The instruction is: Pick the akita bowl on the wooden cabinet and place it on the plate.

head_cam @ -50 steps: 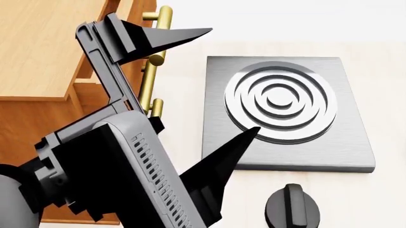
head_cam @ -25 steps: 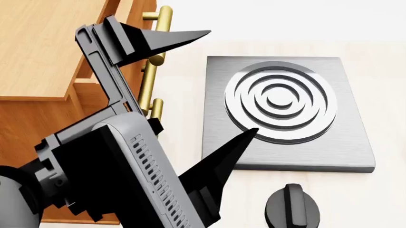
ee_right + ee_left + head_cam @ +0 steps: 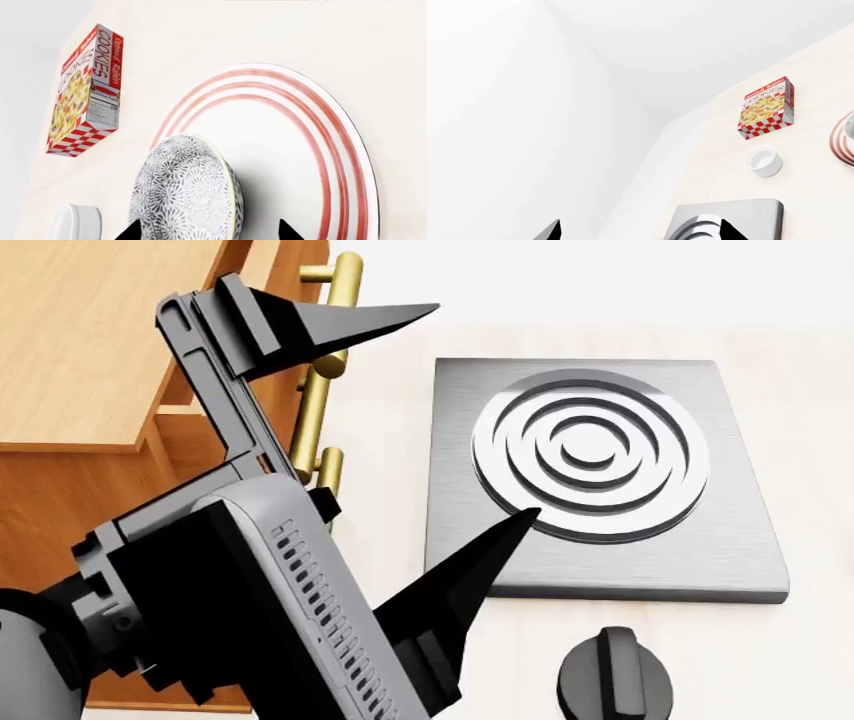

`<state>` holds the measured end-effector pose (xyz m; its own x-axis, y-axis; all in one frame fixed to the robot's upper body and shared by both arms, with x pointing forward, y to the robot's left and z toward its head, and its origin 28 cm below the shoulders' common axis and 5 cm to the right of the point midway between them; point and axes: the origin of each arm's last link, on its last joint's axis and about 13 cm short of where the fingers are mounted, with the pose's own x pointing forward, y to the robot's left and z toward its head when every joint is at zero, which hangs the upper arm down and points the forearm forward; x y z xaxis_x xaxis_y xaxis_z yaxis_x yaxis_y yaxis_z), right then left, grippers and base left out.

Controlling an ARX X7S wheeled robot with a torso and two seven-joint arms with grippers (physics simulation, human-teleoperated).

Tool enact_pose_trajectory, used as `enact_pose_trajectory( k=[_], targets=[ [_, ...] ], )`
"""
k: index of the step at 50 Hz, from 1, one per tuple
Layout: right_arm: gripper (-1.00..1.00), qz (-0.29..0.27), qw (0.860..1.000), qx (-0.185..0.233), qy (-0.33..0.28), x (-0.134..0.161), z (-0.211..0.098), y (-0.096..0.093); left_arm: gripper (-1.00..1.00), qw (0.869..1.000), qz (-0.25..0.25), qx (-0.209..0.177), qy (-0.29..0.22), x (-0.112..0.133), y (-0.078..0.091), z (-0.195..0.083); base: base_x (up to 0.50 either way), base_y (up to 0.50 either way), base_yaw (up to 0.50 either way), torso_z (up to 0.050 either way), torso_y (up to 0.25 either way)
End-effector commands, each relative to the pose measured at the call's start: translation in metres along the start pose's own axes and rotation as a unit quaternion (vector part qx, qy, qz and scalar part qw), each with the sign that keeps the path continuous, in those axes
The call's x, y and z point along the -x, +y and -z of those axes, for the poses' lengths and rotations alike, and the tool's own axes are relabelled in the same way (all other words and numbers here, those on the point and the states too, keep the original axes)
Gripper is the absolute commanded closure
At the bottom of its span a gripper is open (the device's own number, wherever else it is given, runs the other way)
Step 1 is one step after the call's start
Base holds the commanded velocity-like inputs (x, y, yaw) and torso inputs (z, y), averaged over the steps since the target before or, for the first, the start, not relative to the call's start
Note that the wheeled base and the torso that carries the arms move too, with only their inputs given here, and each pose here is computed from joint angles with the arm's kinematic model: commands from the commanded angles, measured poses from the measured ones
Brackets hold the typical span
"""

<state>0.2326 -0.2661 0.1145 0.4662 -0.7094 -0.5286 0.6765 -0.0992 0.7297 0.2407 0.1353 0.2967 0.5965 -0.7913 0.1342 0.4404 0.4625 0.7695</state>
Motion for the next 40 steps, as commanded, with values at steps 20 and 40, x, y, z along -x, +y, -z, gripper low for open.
enact_pose_trajectory(
  k=[20,40],
  targets=[
    [-1.00,-0.069,0.997,-0.014,-0.012,0.035,-0.021,0.019,-1.00,1.000,-0.004,0.003,0.001,0.002,0.000,0.001,0.00,0.00,0.00,0.000,0.000],
    [-1.00,-0.174,0.984,-0.041,-0.007,0.090,-0.044,0.046,-1.00,1.000,-0.009,0.006,0.003,0.004,0.002,0.001,0.00,0.00,0.00,0.000,0.000]
  ],
)
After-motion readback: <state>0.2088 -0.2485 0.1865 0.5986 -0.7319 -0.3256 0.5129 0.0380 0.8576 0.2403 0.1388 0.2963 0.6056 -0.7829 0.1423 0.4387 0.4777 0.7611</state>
